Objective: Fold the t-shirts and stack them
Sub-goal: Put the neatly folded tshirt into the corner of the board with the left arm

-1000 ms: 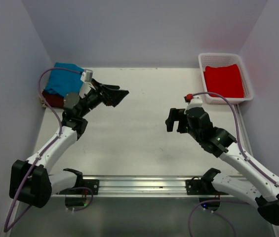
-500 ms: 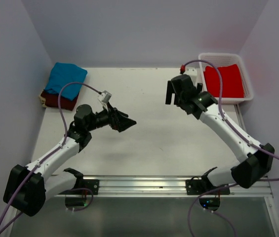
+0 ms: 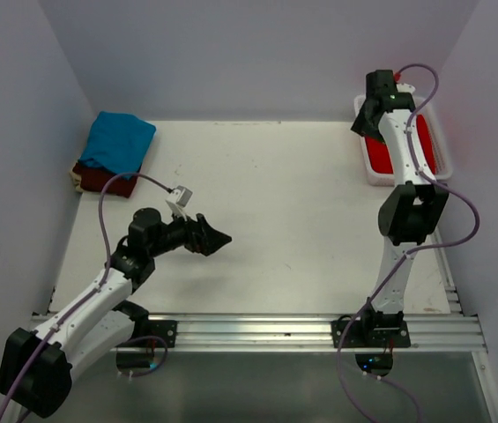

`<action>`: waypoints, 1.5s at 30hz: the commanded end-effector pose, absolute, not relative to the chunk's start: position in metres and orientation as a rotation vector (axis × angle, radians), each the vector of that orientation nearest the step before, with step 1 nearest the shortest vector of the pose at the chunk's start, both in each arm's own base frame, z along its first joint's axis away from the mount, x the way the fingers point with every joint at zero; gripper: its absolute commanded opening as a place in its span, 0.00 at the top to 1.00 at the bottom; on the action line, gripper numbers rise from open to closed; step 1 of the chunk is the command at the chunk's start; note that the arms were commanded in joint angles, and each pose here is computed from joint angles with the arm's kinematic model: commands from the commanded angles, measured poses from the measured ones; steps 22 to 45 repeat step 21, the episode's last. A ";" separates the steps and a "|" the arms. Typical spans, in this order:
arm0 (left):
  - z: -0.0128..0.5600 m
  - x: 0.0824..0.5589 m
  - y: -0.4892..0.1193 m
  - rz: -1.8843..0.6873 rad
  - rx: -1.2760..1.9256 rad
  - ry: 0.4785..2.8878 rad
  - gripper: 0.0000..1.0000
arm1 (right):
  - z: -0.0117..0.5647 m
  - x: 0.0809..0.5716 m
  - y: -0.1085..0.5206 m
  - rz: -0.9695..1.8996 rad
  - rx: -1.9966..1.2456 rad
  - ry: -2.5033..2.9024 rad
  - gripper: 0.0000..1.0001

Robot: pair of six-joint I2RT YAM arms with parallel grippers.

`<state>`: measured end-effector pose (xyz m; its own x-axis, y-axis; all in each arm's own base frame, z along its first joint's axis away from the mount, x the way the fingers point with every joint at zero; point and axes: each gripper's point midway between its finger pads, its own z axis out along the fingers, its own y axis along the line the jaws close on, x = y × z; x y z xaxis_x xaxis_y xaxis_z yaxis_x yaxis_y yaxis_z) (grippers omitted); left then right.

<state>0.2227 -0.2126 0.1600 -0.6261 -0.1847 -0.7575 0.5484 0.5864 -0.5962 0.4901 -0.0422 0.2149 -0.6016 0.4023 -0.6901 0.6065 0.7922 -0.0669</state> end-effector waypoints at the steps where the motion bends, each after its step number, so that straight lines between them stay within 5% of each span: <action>1: 0.148 0.219 -0.205 -1.040 0.301 2.007 0.00 | 0.199 0.483 -0.043 -0.425 0.749 2.401 0.01; 18: 0.146 0.221 -0.208 -1.063 0.295 2.005 0.00 | 0.239 0.490 0.090 0.506 0.191 2.335 0.01; 45: 0.143 0.219 -0.207 -1.056 0.293 2.013 0.00 | 0.240 0.490 0.094 0.470 0.167 2.339 0.01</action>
